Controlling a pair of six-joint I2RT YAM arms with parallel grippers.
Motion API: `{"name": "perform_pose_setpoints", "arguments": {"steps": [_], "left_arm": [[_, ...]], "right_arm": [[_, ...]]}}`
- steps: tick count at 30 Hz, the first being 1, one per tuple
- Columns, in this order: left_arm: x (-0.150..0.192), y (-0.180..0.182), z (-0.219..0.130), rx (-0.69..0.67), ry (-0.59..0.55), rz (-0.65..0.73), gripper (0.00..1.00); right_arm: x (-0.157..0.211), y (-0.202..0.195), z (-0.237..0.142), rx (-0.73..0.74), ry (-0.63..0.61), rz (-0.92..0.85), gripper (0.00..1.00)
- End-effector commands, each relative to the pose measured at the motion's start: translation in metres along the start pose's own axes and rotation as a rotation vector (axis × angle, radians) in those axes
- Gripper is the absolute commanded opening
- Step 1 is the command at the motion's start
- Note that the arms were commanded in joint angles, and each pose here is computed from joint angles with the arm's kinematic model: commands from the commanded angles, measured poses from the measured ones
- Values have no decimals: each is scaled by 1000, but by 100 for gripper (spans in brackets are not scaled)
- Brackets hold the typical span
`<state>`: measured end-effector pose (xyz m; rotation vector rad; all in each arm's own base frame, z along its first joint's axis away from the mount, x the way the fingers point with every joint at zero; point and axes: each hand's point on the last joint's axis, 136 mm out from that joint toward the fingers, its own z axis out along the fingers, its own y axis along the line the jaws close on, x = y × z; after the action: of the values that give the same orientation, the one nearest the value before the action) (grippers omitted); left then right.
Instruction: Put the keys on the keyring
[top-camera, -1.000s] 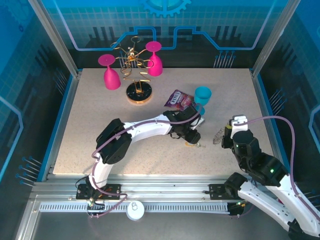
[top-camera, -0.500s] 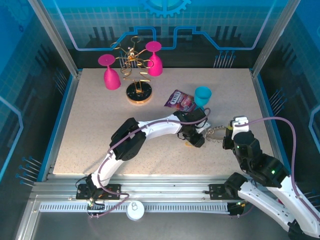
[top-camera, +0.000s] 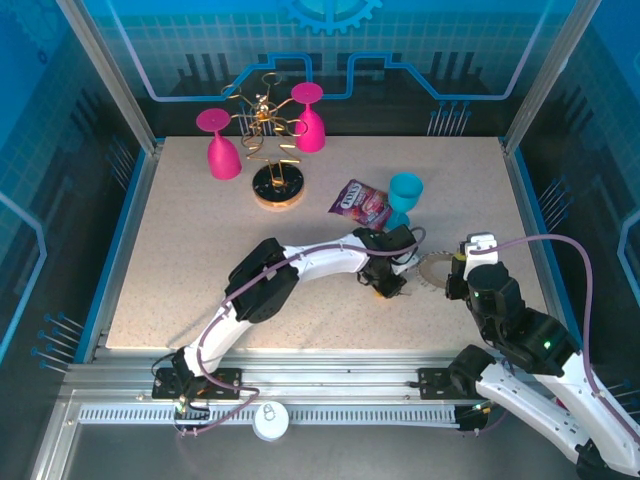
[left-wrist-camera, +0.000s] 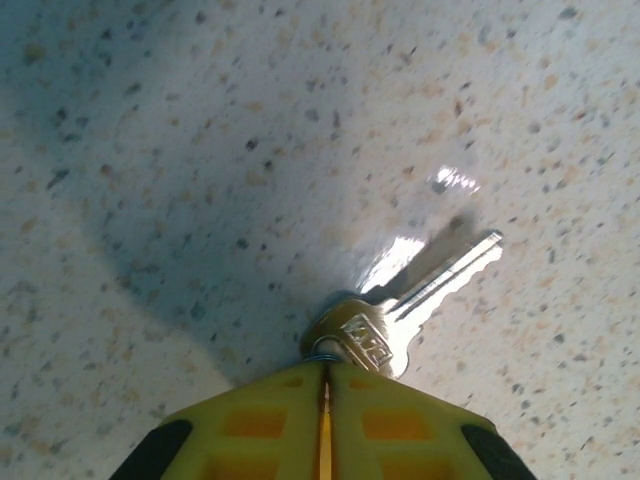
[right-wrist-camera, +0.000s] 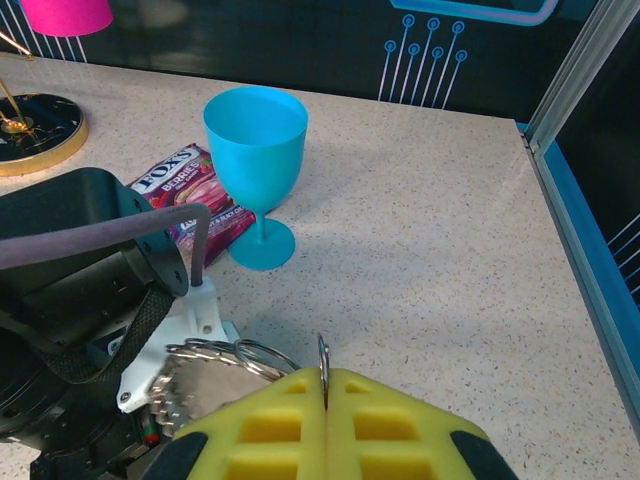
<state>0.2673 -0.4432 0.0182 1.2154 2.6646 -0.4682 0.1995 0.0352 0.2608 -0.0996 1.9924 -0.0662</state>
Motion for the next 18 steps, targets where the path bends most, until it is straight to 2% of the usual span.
{"name": "perform_pose_setpoints", "arguments": {"steps": [1,5,9,12,16,18], "left_arm": [[42,25,-8,-140,113,2,10],[73,41,-28,-221,132,-24,10],[95,50,-52,-255,104,-72,13],[96,45,-72,-193,19,-135,29],[81,44,-104,-77,-148,-230,43],[76,43,-115,-57,-181,-251,49]], "right_arm": [[-9,-2,-4,-5,-35,30,0],[-8,-1,-4,-10,-35,29,0],[-8,3,-2,-25,-33,31,0],[-6,6,0,-36,-25,27,0],[-4,13,3,-63,-10,16,0],[-2,18,5,-79,2,11,0]]}}
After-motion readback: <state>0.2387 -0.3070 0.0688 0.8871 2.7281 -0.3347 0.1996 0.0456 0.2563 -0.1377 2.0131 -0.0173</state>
